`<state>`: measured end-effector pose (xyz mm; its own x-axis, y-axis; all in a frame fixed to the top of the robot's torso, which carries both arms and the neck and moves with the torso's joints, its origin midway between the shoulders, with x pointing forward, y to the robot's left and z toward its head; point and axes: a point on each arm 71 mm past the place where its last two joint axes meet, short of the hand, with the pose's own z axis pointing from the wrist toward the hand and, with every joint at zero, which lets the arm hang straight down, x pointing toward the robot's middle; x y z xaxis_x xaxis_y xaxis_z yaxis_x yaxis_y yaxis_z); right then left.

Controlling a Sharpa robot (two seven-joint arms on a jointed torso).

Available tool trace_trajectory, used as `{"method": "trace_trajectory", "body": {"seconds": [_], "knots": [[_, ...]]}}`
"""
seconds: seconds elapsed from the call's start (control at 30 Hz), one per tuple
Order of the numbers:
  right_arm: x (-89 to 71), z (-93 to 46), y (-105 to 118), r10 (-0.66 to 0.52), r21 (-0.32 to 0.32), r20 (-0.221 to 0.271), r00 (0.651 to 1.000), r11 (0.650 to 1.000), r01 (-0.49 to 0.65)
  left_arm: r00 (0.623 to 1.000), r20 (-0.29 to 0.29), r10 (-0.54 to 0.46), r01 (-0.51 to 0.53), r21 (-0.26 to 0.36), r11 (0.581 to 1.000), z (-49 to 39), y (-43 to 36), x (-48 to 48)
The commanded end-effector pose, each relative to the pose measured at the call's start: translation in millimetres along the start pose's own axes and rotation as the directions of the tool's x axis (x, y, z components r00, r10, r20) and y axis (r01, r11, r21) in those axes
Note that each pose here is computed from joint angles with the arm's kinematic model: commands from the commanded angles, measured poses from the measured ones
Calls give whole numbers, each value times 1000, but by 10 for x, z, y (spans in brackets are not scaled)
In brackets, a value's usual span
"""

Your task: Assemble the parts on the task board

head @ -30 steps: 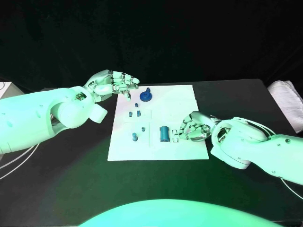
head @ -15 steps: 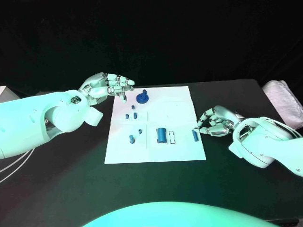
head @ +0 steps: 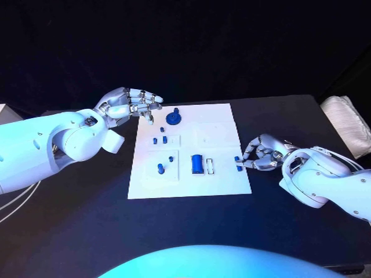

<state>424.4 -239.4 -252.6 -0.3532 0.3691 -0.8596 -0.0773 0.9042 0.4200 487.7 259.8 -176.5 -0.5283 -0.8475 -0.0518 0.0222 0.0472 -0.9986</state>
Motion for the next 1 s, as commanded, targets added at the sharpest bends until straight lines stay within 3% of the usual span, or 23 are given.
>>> {"method": "trace_trajectory", "body": {"seconds": [0.03,0.73,0.9,1.0], "knots": [[34,21,-3,-64,26,-7,998,998,64,1000,-14,-13,13,13,1000,0,-10,18],[237,121,77,-219,9,-101,971,975,221,1000,-15,-14,14,4,1000,-17,-6,6],[270,135,104,-238,-1,-105,966,971,239,1000,-15,-14,14,3,1000,-21,-6,4],[268,138,123,-227,-5,-84,970,974,228,1000,-15,-14,14,2,1000,-22,-6,3]]}}
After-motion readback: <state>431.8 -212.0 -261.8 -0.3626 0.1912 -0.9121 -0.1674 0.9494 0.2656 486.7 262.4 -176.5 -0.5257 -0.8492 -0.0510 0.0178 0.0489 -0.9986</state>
